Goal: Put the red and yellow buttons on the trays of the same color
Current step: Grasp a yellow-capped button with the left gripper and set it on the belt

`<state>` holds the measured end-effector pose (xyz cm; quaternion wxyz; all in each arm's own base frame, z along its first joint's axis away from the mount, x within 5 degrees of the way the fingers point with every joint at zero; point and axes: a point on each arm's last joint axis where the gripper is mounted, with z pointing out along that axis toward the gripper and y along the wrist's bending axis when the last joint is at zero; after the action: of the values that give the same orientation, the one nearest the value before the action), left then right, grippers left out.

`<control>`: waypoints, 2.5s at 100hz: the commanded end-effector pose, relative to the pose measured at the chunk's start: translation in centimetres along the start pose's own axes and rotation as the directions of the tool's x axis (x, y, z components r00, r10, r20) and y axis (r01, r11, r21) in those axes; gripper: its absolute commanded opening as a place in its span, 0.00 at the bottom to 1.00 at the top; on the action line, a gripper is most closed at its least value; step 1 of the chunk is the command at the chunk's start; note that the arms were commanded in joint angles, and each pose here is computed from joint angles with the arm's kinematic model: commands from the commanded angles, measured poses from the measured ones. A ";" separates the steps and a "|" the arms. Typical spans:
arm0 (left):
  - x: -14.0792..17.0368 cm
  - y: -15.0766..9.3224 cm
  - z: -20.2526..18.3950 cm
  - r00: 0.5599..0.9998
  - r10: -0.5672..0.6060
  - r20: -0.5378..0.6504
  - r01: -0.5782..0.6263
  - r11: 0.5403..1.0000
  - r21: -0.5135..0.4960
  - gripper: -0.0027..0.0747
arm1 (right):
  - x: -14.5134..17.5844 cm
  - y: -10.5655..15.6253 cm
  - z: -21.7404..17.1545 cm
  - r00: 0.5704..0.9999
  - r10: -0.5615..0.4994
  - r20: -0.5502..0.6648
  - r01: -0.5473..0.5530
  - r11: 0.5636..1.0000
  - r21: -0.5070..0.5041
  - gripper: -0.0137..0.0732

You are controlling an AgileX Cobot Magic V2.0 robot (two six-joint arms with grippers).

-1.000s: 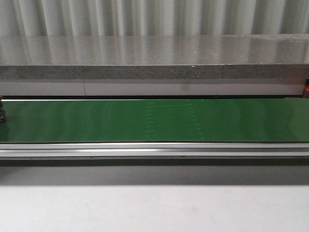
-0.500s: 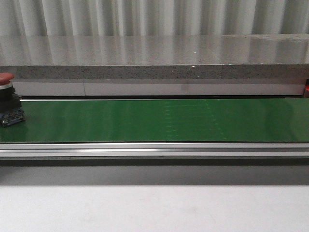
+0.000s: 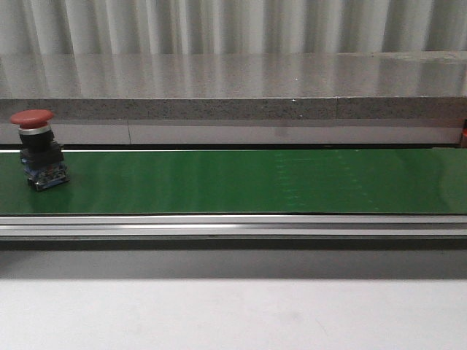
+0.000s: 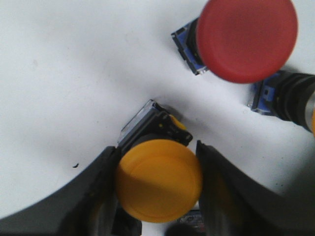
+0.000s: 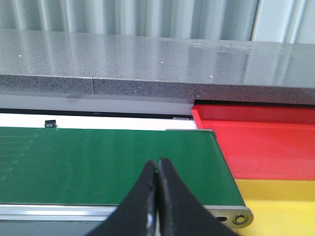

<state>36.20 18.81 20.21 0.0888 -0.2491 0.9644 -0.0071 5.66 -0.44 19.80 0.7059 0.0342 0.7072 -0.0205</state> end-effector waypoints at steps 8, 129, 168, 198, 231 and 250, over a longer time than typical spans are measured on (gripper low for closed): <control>0.0 -0.8 -6.2 0.988 0.020 0.156 -0.021 1.000 0.007 0.41 | -0.8 0.0 -0.2 0.995 -0.010 0.096 0.009 1.000 0.002 0.08; 7.1 -11.2 -9.7 0.945 0.296 0.136 -0.313 0.942 0.125 0.55 | -0.8 0.0 -0.2 0.995 -0.010 0.096 0.009 1.000 0.002 0.08; 8.2 -13.4 -13.9 0.871 0.335 0.361 -0.426 0.879 0.213 0.66 | -0.8 0.0 -0.2 0.995 -0.010 0.096 0.009 1.000 0.002 0.08; 14.8 -15.1 -17.9 0.692 0.403 0.599 -0.598 0.785 0.163 0.01 | -0.8 0.0 -0.2 0.995 -0.010 0.096 0.009 1.000 0.002 0.08; 21.8 -12.4 -18.2 0.582 0.369 0.725 -0.642 0.755 0.131 0.01 | -0.8 0.0 -0.2 0.995 -0.010 0.096 0.009 1.000 0.002 0.08; 25.9 -9.7 -17.6 0.559 0.356 0.749 -0.648 0.751 0.127 0.01 | -0.8 0.0 -0.2 0.995 -0.010 0.096 0.009 1.000 0.002 0.08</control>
<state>17.11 -2.74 32.85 0.4350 0.0837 0.8933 -0.0760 5.66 -0.44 19.80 0.7059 0.0342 0.7072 -0.0205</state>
